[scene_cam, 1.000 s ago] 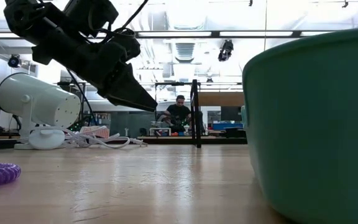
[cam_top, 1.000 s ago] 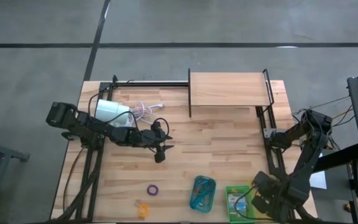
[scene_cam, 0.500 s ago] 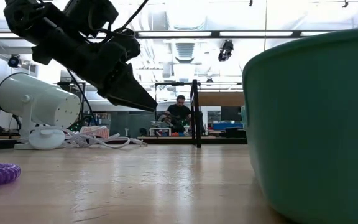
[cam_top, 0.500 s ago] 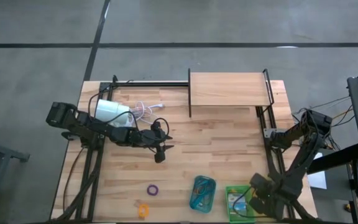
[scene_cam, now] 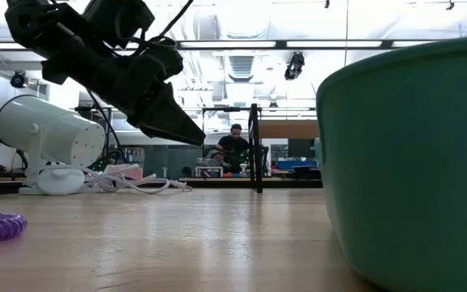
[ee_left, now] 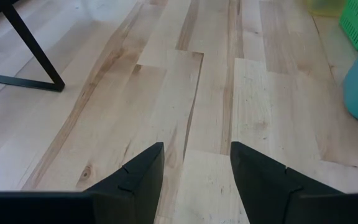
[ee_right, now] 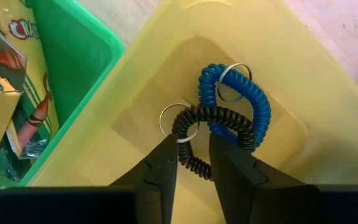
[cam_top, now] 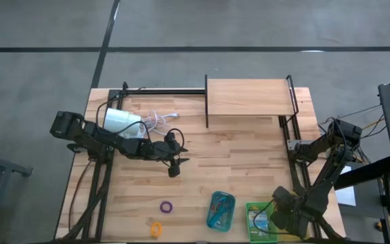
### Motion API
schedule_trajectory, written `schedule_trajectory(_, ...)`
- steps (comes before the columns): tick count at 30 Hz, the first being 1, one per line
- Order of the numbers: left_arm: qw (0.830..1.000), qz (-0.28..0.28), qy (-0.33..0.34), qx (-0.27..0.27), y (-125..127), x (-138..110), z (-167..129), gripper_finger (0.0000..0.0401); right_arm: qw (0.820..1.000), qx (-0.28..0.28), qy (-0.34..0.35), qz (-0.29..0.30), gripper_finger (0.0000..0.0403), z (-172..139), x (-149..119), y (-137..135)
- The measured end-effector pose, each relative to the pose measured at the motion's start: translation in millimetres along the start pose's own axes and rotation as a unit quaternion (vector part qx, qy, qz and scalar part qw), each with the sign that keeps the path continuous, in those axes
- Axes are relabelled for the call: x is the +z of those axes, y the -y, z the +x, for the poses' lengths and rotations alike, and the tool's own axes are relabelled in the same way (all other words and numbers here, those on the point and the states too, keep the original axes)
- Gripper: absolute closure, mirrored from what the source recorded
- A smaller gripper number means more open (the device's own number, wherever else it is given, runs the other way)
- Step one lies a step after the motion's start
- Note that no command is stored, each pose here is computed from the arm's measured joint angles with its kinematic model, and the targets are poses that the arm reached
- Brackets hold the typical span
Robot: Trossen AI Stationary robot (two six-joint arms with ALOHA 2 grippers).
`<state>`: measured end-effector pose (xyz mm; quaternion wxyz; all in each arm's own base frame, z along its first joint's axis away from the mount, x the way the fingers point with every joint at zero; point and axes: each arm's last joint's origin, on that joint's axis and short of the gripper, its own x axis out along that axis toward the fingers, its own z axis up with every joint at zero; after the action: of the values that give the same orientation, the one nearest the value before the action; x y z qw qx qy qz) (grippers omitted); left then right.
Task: Pick & Place Office Desk Supplies
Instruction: Put the black spring rubberband into the yellow bin, then put the violet spring rubberband into the yellow bin
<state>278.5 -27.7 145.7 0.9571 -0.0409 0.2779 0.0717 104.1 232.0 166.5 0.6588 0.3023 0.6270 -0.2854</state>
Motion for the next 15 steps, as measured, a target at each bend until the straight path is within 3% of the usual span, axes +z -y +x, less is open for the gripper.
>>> schedule_trajectory(15,1.000,0.000,0.000,0.000,0,0,0,0.0210,1.000,-0.011,-0.007,-0.002,0.0268,-13,-1,-2)
